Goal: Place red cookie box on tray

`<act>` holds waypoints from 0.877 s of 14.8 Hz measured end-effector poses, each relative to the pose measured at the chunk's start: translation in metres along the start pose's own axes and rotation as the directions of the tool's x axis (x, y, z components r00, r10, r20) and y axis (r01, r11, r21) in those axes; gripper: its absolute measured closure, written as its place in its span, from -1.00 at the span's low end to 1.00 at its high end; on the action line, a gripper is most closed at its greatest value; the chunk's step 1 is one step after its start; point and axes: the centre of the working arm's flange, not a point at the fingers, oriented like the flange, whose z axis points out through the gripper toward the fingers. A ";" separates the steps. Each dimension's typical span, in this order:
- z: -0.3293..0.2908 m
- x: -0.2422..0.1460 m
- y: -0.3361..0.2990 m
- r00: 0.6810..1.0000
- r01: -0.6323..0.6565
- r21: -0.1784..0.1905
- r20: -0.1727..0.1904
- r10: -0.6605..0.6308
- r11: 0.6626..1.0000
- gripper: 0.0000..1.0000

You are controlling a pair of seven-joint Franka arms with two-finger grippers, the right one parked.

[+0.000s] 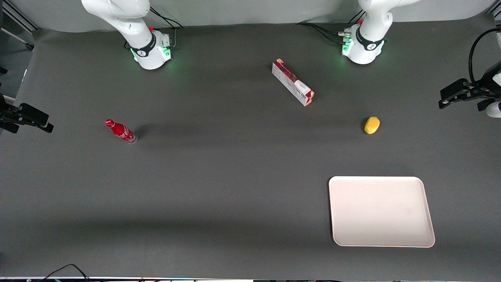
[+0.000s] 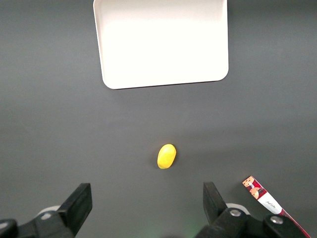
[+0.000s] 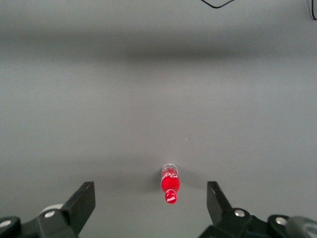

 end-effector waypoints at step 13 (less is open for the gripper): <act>0.002 -0.002 -0.001 1.000 0.002 0.000 0.021 -0.002 1.000 -1.00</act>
